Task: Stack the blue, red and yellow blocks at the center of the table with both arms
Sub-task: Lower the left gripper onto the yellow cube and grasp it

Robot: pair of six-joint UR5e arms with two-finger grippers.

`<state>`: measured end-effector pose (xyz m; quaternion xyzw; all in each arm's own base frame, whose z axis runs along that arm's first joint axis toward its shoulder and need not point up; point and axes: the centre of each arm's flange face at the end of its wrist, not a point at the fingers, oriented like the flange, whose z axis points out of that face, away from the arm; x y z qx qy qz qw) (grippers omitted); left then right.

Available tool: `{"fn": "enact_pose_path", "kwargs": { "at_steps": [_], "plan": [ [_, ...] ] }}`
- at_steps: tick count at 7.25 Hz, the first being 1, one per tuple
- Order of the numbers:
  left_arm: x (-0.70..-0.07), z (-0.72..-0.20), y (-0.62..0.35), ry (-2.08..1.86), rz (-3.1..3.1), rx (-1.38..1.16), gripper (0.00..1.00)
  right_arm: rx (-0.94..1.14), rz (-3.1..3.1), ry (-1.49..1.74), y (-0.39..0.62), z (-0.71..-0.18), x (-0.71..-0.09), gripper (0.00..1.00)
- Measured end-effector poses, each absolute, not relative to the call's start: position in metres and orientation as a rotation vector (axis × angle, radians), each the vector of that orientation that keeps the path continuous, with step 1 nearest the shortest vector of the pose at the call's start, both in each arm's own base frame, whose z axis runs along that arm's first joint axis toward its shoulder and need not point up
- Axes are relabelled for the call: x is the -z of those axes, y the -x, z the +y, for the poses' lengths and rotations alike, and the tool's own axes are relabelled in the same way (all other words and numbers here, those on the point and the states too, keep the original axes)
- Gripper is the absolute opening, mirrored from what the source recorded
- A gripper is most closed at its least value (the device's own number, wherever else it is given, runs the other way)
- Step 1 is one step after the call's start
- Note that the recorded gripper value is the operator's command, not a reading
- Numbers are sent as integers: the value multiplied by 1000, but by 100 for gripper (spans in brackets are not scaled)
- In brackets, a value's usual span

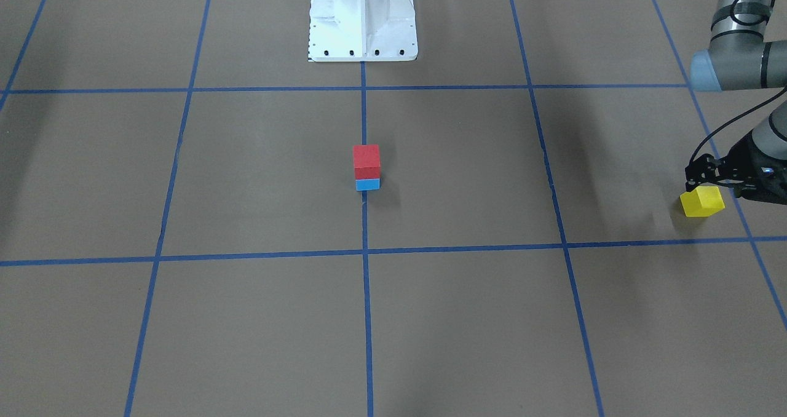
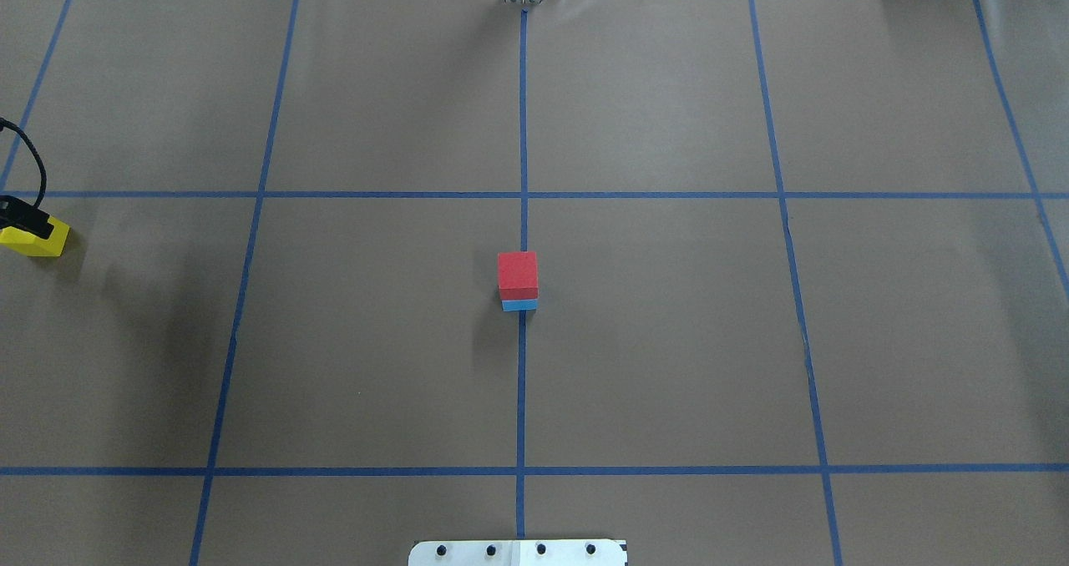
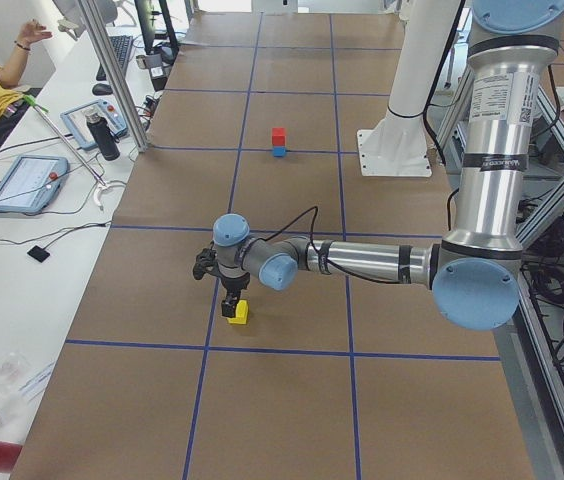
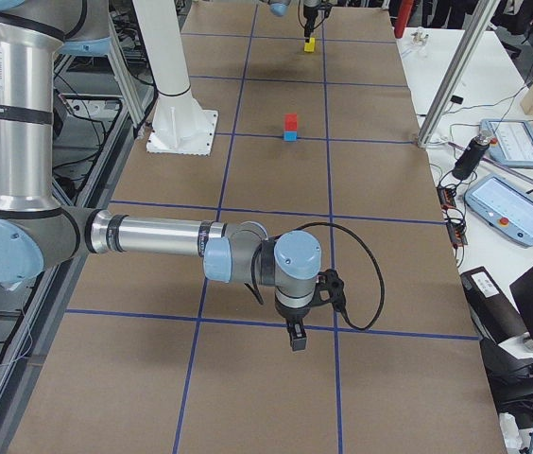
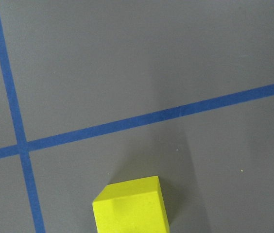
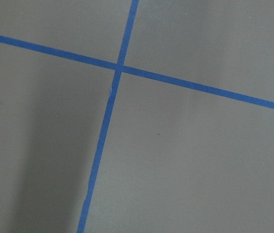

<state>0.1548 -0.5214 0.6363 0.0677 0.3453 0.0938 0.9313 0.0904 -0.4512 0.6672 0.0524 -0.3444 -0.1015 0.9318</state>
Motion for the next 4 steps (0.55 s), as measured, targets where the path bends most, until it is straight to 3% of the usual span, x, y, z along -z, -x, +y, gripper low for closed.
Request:
{"fn": "enact_pose_path", "kwargs": {
  "at_steps": [2,3,4],
  "plan": [
    [-650,-523,-157,-137,708,-189,98,208,-705,-108,-90,-452,-667,99],
    [-656,-524,-158,-139,711,-175,90,208,-704,-109,-90,-452,-667,99],
    [-661,-524,-158,-140,716,-158,54,209,-703,-110,-91,-453,-666,99]
  ]
}}
